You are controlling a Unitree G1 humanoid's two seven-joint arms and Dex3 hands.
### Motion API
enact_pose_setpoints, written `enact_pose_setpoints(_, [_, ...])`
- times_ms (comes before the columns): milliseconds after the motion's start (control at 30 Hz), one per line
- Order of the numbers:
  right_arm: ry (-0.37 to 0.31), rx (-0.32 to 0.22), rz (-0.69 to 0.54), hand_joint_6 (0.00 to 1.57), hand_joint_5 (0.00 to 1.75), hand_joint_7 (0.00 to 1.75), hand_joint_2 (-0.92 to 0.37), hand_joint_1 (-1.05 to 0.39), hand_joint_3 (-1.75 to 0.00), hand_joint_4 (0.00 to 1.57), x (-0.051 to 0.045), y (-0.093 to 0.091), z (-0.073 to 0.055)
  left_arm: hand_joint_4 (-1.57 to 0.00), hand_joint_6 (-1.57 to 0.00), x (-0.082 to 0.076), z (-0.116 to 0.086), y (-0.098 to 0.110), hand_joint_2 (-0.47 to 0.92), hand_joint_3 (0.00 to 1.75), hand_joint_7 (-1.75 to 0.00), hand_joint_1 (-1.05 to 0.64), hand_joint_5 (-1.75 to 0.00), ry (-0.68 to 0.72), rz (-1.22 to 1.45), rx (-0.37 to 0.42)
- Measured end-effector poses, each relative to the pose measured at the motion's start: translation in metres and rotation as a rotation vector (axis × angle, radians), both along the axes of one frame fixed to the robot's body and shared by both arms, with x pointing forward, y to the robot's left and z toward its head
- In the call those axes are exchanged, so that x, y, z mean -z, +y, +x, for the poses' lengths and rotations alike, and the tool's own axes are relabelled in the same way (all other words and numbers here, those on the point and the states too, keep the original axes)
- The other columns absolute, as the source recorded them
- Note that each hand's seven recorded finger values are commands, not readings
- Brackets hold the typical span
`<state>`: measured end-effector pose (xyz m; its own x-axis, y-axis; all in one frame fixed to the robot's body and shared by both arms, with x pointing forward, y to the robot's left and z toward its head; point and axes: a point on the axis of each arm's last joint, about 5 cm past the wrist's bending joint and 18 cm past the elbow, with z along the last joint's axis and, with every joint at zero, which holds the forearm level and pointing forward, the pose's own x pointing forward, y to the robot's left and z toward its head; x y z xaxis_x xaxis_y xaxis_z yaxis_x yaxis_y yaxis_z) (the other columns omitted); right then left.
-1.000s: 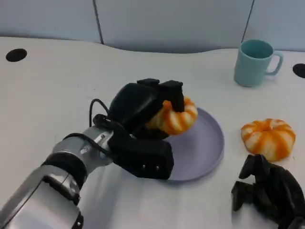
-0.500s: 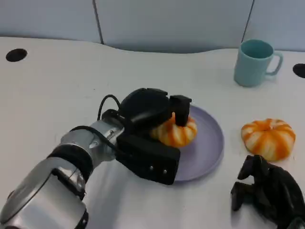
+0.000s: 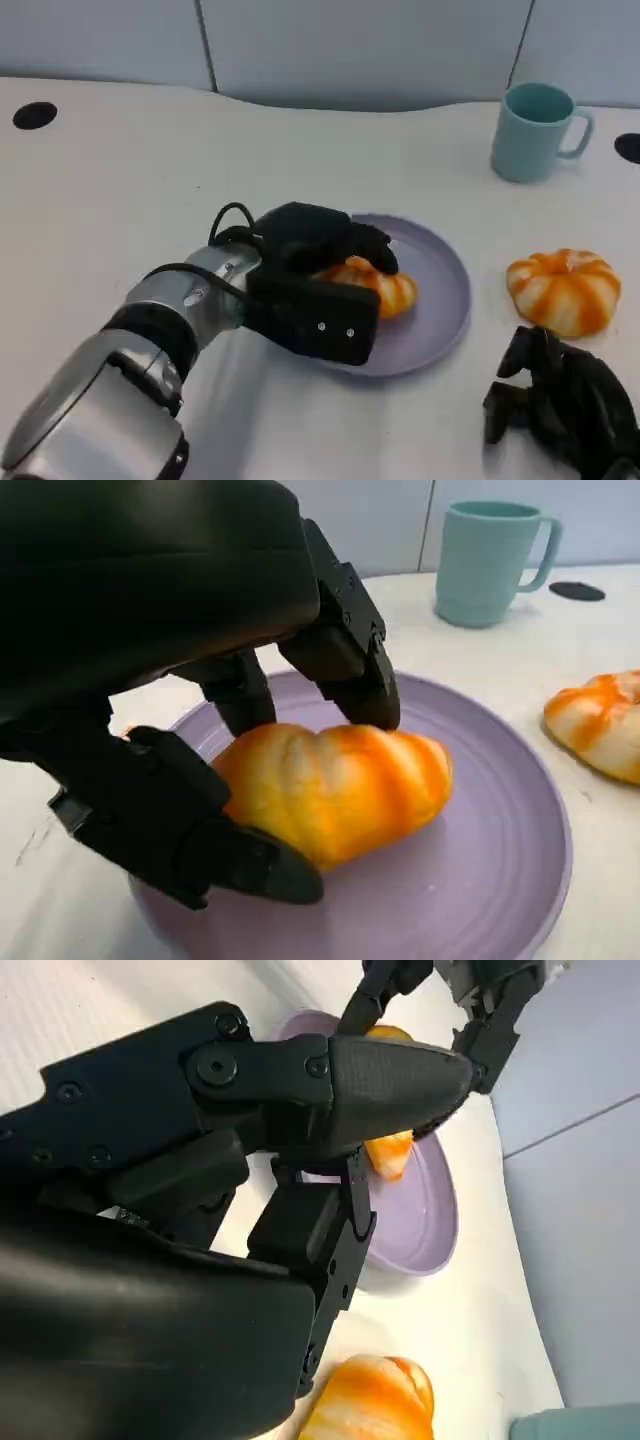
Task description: Grasp the bread from the table and place it into the plate.
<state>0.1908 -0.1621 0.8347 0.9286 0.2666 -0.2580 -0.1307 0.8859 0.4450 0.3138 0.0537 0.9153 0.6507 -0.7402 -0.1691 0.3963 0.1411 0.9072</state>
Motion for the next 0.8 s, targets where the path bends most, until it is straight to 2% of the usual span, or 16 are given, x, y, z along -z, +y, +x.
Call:
enact_pose_setpoints(67, [0.000, 0.001, 0.002, 1.08, 1.40, 1.33, -0.92, -0.46, -0.47, 1.21, 0.0000, 0.000, 0.000, -0.02, -0.16, 0.001, 0.000, 0.000, 0.92, 0.20, 0.00, -0.64, -0.41, -0.005, 0.027, 0.005])
enact_pose_setpoints(233, [0.000, 0.000, 0.002, 1.08, 1.41, 1.35, -0.92, -0.45, -0.47, 1.20, 0.0000, 0.000, 0.000, 0.00, -0.08, 0.003, -0.001, -0.001, 0.92, 0.24, 0.00, -0.77, -0.24, -0.012, 0.067, 0.017])
enact_pose_setpoints(400, [0.002, 0.001, 0.001, 1.07, 1.41, 1.35, -0.92, -0.45, -0.47, 1.20, -0.0002, 0.000, 0.000, 0.00, -0.07, 0.003, -0.001, 0.000, 0.92, 0.25, 0.00, -0.78, -0.22, -0.012, 0.072, 0.012])
enact_pose_setpoints(467, [0.002, 0.002, 0.001, 1.08, 1.41, 1.35, -0.92, -0.46, -0.46, 1.20, -0.0003, 0.000, 0.000, -0.02, -0.13, 0.003, -0.001, 0.001, 0.92, 0.24, -0.03, -0.79, -0.25, -0.010, 0.064, 0.011])
enact_pose_setpoints(633, [-0.001, -0.002, 0.002, 1.08, 1.42, 1.34, -0.92, -0.46, -0.46, 1.21, -0.0003, 0.000, 0.000, -0.04, -0.18, -0.006, 0.004, 0.014, 0.92, 0.24, -0.06, -0.81, -0.29, 0.022, -0.090, -0.015])
enact_pose_setpoints(800, [-0.001, -0.003, 0.003, 1.05, 1.43, 1.36, -0.92, -0.45, -0.49, 1.18, 0.0000, -0.001, 0.000, -0.10, -0.24, 0.003, -0.001, 0.036, 0.92, 0.22, -0.08, -0.72, -0.34, 0.217, -0.341, -0.055])
